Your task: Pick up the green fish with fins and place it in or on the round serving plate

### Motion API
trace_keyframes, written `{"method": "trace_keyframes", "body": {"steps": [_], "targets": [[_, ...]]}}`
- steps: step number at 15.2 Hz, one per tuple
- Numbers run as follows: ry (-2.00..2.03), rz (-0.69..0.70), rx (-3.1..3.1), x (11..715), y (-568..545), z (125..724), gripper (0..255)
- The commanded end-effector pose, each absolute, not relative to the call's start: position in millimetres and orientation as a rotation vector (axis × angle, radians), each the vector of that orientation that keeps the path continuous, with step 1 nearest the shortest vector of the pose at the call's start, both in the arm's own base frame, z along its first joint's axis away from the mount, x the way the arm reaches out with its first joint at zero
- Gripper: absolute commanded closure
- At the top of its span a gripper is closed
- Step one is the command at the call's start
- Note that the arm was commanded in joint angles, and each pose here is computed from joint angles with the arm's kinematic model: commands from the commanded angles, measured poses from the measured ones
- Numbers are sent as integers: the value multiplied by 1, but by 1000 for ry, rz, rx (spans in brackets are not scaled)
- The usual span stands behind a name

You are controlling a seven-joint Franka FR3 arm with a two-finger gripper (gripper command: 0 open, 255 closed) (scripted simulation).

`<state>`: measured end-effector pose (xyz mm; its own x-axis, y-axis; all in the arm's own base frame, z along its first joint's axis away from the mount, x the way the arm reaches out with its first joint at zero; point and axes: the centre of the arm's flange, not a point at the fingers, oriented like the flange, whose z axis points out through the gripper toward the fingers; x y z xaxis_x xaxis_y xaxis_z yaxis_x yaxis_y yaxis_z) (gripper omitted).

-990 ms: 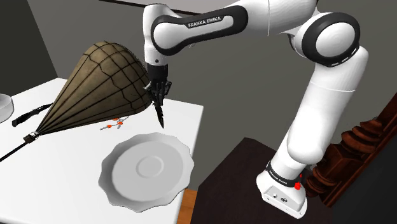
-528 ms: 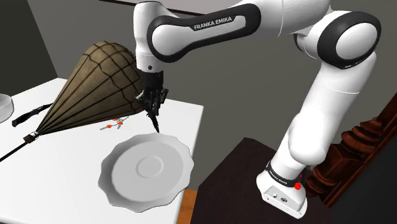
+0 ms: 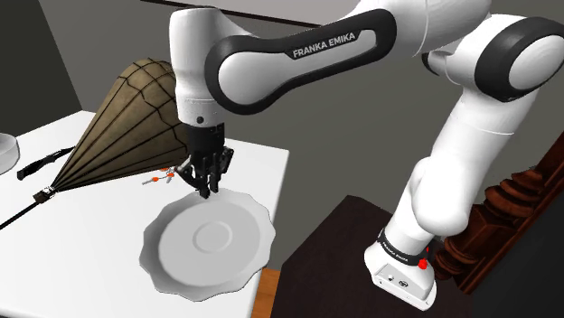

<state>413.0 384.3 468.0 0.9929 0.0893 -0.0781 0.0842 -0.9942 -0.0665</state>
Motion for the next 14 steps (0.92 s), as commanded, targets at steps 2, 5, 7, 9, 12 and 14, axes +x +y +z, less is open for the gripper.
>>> {"method": "trace_keyframes", "body": {"steps": [2,5,7,9,12,14], "targets": [[-136,127,-3071,396,409,466,255],[-137,127,-3072,397,407,460,255],[-105,129,-3088,406,414,452,0],[-40,135,-3120,424,427,435,0],[44,141,-3158,448,441,413,0],[44,141,-3158,447,441,403,0]]}}
